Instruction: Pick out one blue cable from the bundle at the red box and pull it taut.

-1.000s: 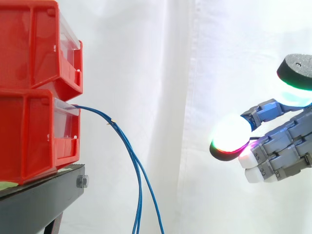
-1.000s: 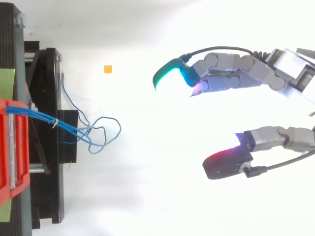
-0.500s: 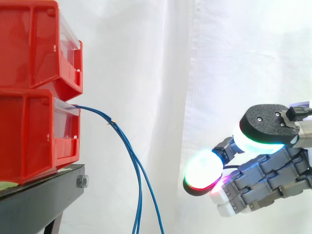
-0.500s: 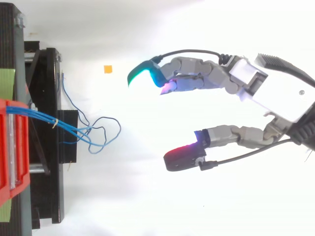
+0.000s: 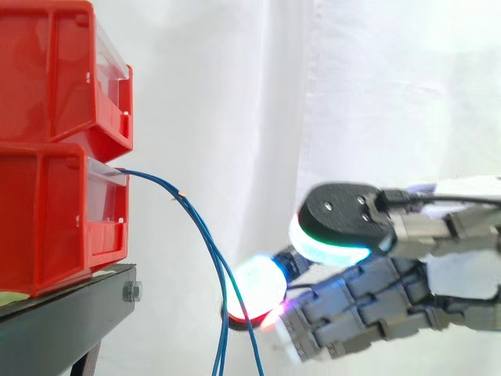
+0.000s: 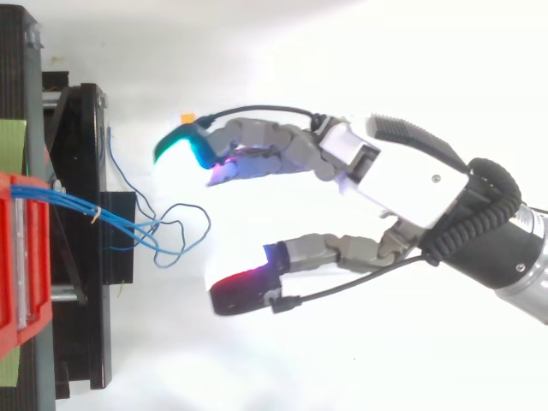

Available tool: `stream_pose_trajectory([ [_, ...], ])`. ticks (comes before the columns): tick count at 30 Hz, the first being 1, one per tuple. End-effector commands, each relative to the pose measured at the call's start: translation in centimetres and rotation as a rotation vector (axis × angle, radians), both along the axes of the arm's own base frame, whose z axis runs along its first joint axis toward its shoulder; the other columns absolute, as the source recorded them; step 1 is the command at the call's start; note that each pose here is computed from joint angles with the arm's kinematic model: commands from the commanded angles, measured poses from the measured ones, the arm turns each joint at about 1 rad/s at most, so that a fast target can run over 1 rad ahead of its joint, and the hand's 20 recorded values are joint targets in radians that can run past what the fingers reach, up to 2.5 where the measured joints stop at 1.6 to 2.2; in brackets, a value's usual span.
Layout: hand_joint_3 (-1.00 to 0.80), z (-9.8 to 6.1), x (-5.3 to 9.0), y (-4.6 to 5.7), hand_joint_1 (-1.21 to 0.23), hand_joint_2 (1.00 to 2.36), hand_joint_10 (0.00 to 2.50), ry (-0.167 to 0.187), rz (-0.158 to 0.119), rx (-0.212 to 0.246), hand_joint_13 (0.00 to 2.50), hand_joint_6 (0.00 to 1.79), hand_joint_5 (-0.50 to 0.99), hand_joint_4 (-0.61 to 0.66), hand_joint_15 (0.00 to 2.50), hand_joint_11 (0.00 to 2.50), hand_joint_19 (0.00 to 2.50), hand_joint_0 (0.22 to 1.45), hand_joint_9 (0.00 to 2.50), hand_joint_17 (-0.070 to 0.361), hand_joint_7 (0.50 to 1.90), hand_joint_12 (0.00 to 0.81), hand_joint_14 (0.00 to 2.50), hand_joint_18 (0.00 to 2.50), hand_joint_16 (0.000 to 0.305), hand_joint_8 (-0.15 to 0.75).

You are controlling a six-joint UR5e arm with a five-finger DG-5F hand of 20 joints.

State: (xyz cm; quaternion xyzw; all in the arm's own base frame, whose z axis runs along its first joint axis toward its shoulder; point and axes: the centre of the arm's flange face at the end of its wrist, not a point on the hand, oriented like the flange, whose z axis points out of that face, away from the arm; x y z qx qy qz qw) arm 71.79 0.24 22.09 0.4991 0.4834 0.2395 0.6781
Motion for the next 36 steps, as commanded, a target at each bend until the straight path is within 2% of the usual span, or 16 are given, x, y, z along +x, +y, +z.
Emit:
stream_pose_trajectory([
  [1,-0.5,0.9,0.7,0.2,-0.68,1.0,0.01,0.0,0.009,-0.006,0.64,0.5,-0.18,0.23,0.18,0.2,0.27,0.5,0.7,0.065,0.72,0.274,0.01,0.36,0.029,0.237],
  [3,-0.5,0.8,0.7,0.3,-0.68,1.0,0.01,0.0,0.01,-0.006,0.64,0.5,-0.18,0.23,0.18,0.21,0.27,0.5,0.7,0.065,0.72,0.273,0.01,0.36,0.029,0.239],
  [7,-0.5,-1.0,0.9,0.3,-0.67,1.0,0.01,0.014,0.017,0.002,0.64,0.5,-0.18,0.23,0.18,0.21,0.27,0.5,0.71,0.064,0.72,0.269,0.01,0.36,0.028,0.238],
  [8,-0.5,-1.5,1.0,0.3,-0.67,1.0,0.01,0.014,0.022,0.008,0.64,0.5,-0.18,0.23,0.18,0.21,0.27,0.5,0.71,0.064,0.72,0.27,0.01,0.36,0.028,0.238],
  [9,-0.5,-1.9,1.3,0.4,-0.67,1.0,0.01,-0.003,0.031,0.029,0.64,0.5,-0.18,0.23,0.19,0.22,0.27,0.5,0.71,0.063,0.72,0.266,0.01,0.36,0.028,0.239],
  [11,-0.5,-1.9,1.5,0.5,-0.67,1.0,0.01,-0.021,0.043,0.044,0.64,0.5,-0.18,0.23,0.18,0.22,0.28,0.5,0.71,0.063,0.72,0.265,0.01,0.36,0.028,0.239],
  [16,-0.5,-1.8,1.6,0.4,-0.66,1.0,0.01,-0.025,0.044,0.037,0.64,0.5,-0.18,0.23,0.19,0.21,0.28,0.5,0.72,0.062,0.72,0.264,0.01,0.35,0.028,0.239],
  [19,-0.5,-3.4,2.3,0.2,-0.66,1.0,0.01,-0.027,0.041,0.043,0.64,0.5,-0.18,0.23,0.19,0.22,0.27,0.5,0.72,0.061,0.72,0.264,0.01,0.36,0.027,0.241],
  [20,-0.5,-4.2,2.8,0.2,-0.66,1.0,0.01,-0.032,0.051,0.052,0.64,0.5,-0.18,0.23,0.19,0.22,0.28,0.5,0.72,0.061,0.72,0.264,0.01,0.35,0.027,0.239],
  [21,-0.5,-4.5,3.2,0.2,-0.65,1.0,0.01,-0.039,0.057,0.058,0.64,0.5,-0.18,0.23,0.19,0.22,0.28,0.5,0.72,0.061,0.72,0.262,0.01,0.35,0.027,0.242],
  [22,-0.5,-4.5,3.5,0.2,-0.65,1.0,0.01,-0.045,0.064,0.064,0.64,0.5,-0.18,0.23,0.19,0.22,0.28,0.5,0.72,0.06,0.72,0.261,0.01,0.35,0.027,0.241],
  [23,-0.5,-4.4,4.1,0.3,-0.65,1.0,0.01,-0.059,0.082,0.088,0.64,0.5,-0.18,0.23,0.19,0.23,0.29,0.5,0.72,0.06,0.72,0.262,0.01,0.35,0.027,0.243],
  [30,-0.5,-4.0,4.4,-0.3,-0.64,1.0,0.01,-0.08,0.088,0.105,0.65,0.5,-0.18,0.23,0.2,0.22,0.28,0.5,0.73,0.057,0.74,0.256,0.01,0.36,0.025,0.242],
  [34,-0.5,-4.1,4.5,-0.8,-0.64,1.0,0.01,-0.094,0.107,0.125,0.66,0.5,-0.17,0.23,0.2,0.24,0.29,0.51,0.73,0.056,0.78,0.257,0.01,0.36,0.025,0.243],
  [36,-0.5,-4.1,4.6,-1.2,-0.63,1.0,0.01,-0.109,0.126,0.16,0.66,0.5,-0.17,0.23,0.2,0.24,0.29,0.51,0.73,0.055,0.8,0.256,0.01,0.36,0.025,0.24],
])
